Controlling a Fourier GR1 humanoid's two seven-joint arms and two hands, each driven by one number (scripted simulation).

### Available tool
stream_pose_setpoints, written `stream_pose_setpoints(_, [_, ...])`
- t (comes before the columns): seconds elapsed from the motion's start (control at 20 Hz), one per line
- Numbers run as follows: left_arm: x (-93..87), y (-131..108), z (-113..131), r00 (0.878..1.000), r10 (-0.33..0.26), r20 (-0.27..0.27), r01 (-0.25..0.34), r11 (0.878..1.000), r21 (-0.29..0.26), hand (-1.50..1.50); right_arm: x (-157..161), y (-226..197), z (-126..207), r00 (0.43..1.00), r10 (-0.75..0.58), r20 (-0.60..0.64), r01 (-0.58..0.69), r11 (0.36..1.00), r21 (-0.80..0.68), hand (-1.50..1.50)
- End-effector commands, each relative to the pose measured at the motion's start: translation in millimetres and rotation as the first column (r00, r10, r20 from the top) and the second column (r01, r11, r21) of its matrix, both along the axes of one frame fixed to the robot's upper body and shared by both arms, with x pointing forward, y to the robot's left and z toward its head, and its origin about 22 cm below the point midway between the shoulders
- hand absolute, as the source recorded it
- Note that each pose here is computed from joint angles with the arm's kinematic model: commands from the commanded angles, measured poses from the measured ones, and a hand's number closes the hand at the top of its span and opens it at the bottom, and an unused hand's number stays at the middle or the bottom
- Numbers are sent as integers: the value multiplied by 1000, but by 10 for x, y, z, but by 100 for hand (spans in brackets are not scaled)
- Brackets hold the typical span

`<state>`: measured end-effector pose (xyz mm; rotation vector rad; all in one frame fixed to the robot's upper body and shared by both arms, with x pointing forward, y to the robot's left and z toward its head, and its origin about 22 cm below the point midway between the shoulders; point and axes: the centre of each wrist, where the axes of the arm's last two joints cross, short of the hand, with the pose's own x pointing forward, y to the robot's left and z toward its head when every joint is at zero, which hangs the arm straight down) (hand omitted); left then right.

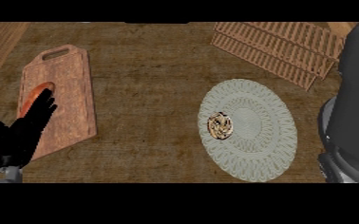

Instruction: Pick the squash from the placemat and place it in the tiered shelf

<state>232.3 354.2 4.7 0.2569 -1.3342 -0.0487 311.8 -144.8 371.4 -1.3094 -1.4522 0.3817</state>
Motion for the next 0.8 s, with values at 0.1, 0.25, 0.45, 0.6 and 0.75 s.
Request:
stream_pose_setpoints(0.1, [52,-9,75,1000,2,-4,-2,1000,4,0,261,-199,186,985,-152,-80,150,988,-24,150])
stream_pose_setpoints(0.25, [-104,-30,-104,1000,-3,5,3,1000,-10,0,470,-406,-34,978,-180,-104,175,983,-55,150])
stream_pose_setpoints(0.45, [47,-20,13,1000,-14,17,14,1000,-15,0,702,-617,-116,977,-191,-99,185,980,-73,150])
stream_pose_setpoints(0.6, [186,51,151,1000,2,-4,-2,1000,-21,0,766,-604,-174,978,-188,-91,185,982,-40,150])
stream_pose_setpoints(0.75, [125,41,94,1000,4,10,-4,1000,11,0,913,-748,-317,980,-182,-81,182,983,-7,150])
